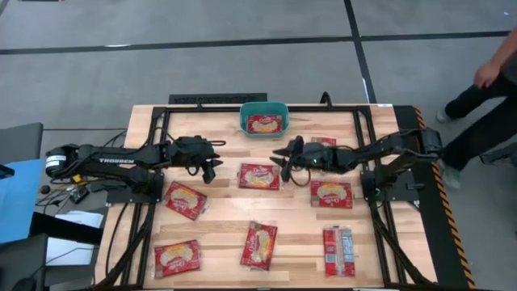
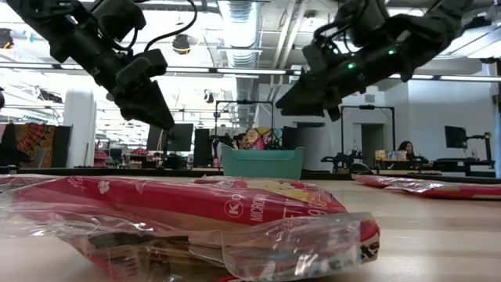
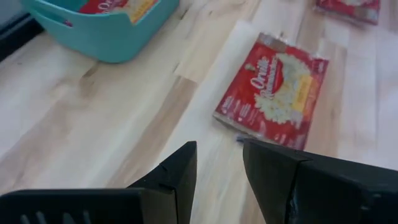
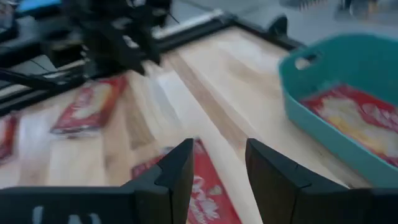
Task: Sort popcorn bags into baskets
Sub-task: Put the red popcorn bag into the blue bin
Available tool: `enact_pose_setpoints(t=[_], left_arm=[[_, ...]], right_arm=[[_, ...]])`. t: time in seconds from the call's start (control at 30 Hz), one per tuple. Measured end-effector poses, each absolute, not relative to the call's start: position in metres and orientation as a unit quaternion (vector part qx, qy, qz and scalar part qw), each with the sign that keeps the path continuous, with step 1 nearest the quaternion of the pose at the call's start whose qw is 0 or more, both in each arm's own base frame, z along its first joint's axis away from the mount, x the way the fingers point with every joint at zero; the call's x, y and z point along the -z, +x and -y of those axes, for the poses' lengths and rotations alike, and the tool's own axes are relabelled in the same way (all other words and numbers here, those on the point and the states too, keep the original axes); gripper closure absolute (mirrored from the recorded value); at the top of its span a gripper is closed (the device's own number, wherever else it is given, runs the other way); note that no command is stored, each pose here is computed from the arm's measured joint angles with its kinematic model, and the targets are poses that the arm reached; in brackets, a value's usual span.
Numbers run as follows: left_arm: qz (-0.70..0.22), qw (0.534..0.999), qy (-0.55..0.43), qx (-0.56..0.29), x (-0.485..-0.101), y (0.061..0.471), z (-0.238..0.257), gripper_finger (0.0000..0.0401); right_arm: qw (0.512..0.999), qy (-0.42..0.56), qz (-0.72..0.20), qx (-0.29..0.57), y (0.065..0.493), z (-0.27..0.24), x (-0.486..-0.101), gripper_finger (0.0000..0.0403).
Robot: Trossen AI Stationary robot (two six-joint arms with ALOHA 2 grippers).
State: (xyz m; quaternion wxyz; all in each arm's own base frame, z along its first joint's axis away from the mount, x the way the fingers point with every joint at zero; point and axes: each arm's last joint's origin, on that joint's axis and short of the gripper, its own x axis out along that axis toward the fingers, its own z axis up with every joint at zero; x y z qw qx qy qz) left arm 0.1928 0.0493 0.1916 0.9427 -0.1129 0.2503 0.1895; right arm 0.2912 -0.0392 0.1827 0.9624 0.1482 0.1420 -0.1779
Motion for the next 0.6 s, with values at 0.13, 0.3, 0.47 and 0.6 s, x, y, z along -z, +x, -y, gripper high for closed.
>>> enact_pose_setpoints(t=[0.13, 0.3, 0.47, 0.6], left_arm=[[-0.262, 0.938, -0.128, -0.187, -0.183, 0.19, -0.048, 0.0282], [-0.274, 0.933, -0.128, -0.194, -0.175, 0.187, -0.048, 0.0282], [-0.261, 0.938, -0.119, -0.193, -0.178, 0.188, -0.048, 0.0282], [-0.243, 0.945, -0.102, -0.192, -0.181, 0.19, -0.049, 0.0282]], right_arm=[[0.953, 0.156, -0.176, 0.189, 0.296, 0.053, -0.184, 0.0226], [0.945, 0.104, -0.215, 0.221, 0.305, 0.085, -0.205, 0.0214], [0.927, 0.041, -0.268, 0.259, 0.314, 0.135, -0.24, 0.0206], [0.912, 0.036, -0.324, 0.249, 0.326, 0.182, -0.245, 0.0211]])
